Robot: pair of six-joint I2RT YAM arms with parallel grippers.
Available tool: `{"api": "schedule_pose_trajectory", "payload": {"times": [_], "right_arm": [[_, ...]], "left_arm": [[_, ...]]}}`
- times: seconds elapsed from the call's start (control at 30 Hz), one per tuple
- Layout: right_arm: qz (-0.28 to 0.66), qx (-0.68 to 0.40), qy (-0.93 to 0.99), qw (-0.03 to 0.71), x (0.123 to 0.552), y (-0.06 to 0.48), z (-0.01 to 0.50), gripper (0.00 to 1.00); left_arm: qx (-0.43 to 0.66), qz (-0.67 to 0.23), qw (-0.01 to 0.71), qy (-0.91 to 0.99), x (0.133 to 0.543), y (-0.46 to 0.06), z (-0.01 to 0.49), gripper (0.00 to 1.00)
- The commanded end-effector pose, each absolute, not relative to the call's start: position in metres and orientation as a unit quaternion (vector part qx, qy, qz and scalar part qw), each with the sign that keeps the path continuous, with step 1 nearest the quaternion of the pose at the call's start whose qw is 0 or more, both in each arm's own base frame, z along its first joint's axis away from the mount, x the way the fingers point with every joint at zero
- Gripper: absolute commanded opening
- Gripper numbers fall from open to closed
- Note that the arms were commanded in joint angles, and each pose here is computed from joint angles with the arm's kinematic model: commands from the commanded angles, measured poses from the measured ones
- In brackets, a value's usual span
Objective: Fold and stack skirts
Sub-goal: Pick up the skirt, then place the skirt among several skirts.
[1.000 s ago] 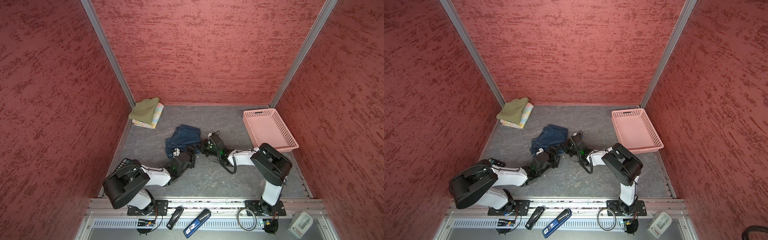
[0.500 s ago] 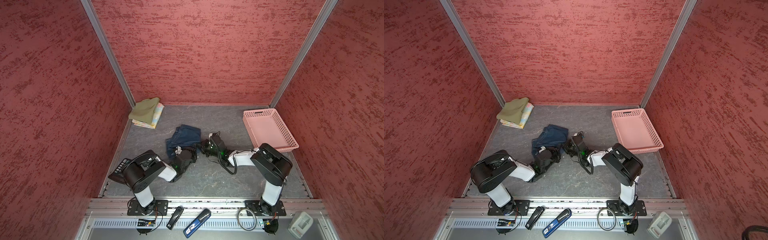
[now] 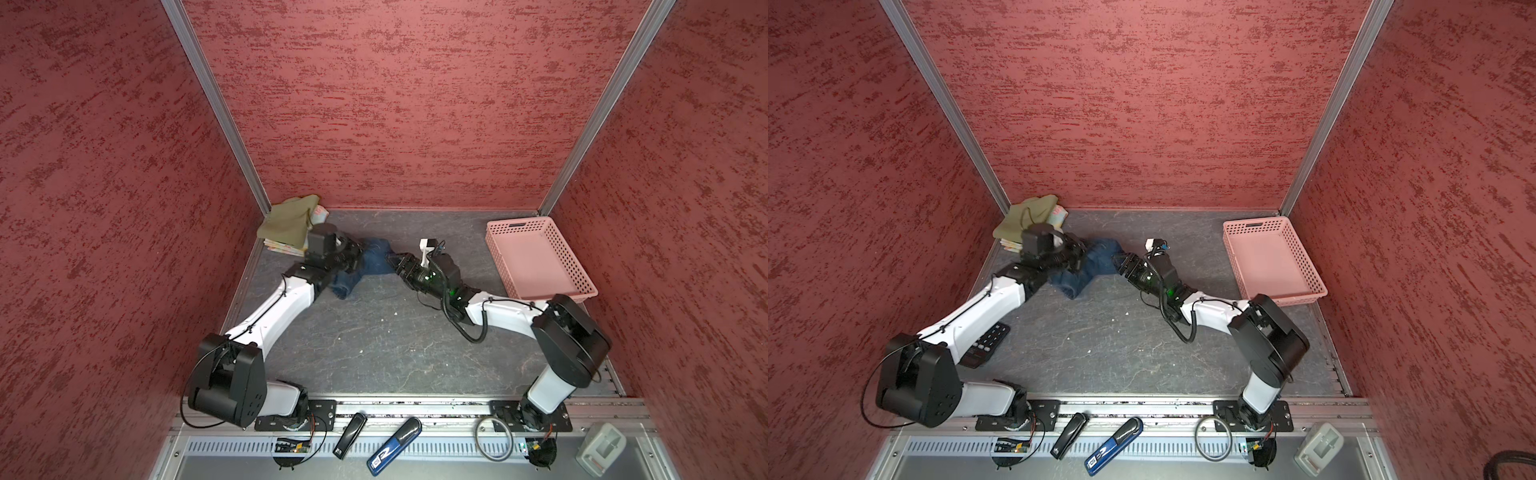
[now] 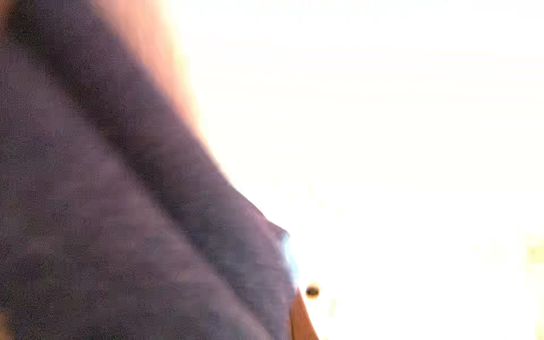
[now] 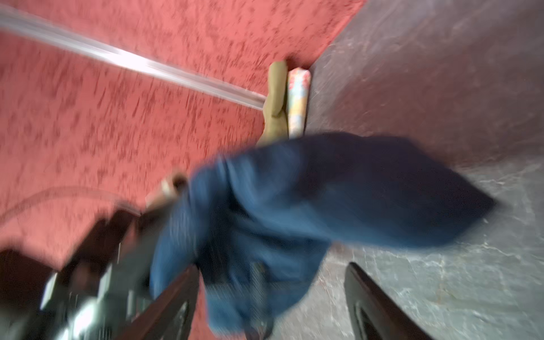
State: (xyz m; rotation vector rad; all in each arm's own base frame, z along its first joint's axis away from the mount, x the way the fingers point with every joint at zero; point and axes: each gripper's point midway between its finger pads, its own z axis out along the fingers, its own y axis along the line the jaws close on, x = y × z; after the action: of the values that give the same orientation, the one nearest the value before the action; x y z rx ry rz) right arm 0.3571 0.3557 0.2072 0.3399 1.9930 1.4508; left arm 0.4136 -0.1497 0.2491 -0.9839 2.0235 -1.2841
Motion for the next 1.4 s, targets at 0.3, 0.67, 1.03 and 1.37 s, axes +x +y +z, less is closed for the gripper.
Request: {"api": "schedule_pose_trajectory", "payload": {"times": [0.3, 0.67, 1.03, 1.37], "right_arm": [[0.408, 0.029, 0.818, 0.405, 0.358, 0.321, 0.208, 0.83], [0.379, 0.022, 0.835, 0.399, 0.387, 0.325, 0.191, 0.83], [0.391, 0.008, 0.840, 0.377, 0.412, 0.350, 0.176, 0.81], [0.420, -0.009, 0.827, 0.373, 0.408, 0.357, 0.180, 0.81]], "left_arm": [[-0.256, -0.478, 0.385, 0.747, 0.500, -0.061, 0.346, 0.00], [-0.217, -0.498, 0.443, 0.713, 0.583, 0.023, 0.375, 0.00], [-0.194, -0.497, 0.471, 0.702, 0.632, 0.073, 0.367, 0.00], [-0.330, -0.438, 0.389, 0.740, 0.609, 0.094, 0.175, 0.00]]}}
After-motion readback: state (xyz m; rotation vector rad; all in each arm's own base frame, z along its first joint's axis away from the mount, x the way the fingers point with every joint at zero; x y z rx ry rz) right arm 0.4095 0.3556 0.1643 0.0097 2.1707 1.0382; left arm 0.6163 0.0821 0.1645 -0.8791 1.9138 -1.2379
